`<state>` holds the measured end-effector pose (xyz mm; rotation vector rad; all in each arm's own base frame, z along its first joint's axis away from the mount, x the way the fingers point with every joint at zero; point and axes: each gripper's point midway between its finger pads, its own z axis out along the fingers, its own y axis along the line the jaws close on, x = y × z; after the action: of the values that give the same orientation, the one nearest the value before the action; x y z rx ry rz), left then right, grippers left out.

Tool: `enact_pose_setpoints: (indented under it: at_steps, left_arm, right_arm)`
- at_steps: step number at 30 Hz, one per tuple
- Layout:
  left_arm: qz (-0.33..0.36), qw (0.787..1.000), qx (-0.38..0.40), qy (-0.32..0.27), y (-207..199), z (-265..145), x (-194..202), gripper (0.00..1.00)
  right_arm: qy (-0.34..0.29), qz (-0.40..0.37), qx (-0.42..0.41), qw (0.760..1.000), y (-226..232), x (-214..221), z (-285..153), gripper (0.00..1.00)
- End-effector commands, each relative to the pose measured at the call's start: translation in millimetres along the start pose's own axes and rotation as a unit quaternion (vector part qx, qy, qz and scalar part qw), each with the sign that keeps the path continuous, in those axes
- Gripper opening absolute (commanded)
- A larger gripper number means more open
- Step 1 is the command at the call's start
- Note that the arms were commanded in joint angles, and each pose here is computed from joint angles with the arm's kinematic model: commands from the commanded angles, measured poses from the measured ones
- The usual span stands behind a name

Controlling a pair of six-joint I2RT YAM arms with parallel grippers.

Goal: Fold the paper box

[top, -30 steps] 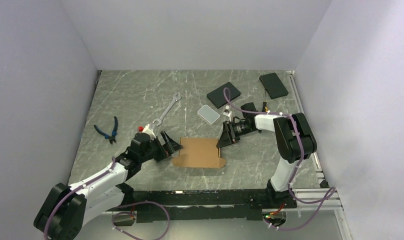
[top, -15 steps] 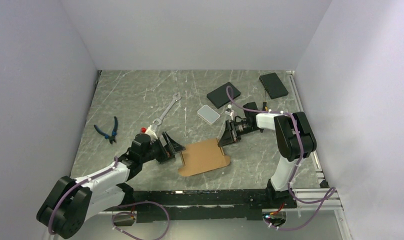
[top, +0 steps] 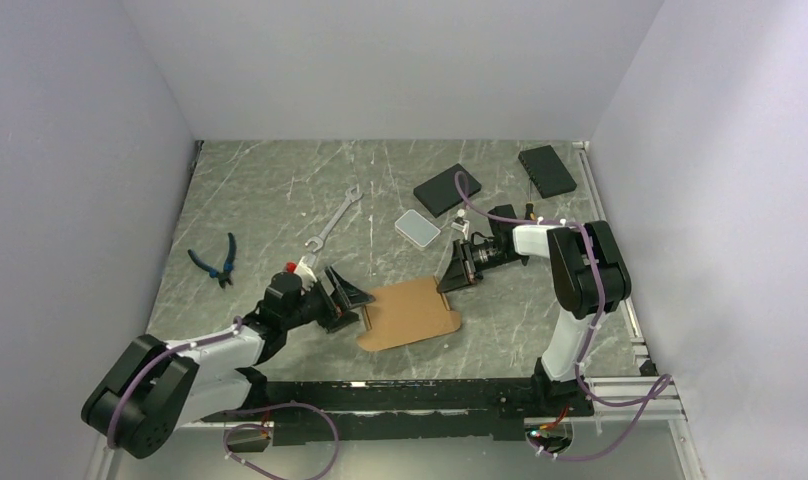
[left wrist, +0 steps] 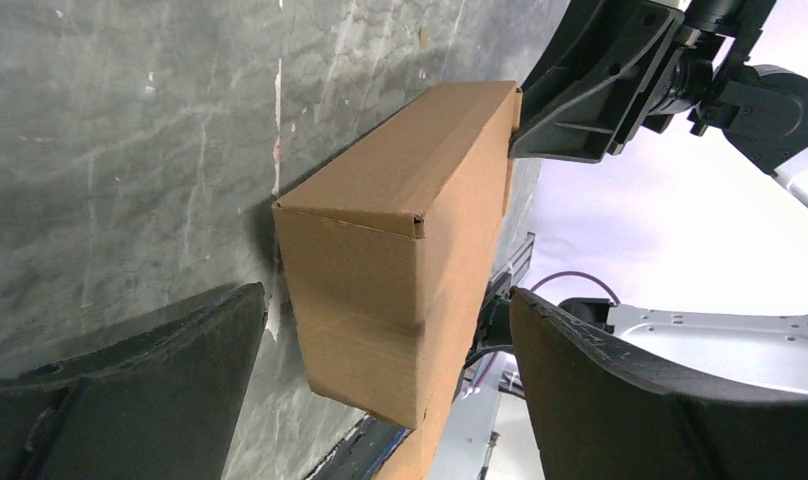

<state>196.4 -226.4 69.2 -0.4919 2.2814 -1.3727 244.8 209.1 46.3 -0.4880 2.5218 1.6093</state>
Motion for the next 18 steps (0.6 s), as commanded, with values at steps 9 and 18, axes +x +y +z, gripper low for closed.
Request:
enact_pose_setpoints:
  at_steps: [9, 18]
  left_arm:
    - [-0.02, 0.997, 0.071, 0.013, -30, 12, 7, 0.73]
    - [-0.029, 0.997, 0.065, 0.011, -28, 14, 6, 0.38]
  right_arm:
    - [-0.002, -0.019, 0.038, 0.999, -21, -6, -1, 0.26]
    - [-0.007, -0.048, 0.013, 0.999, -4, -13, -6, 0.43]
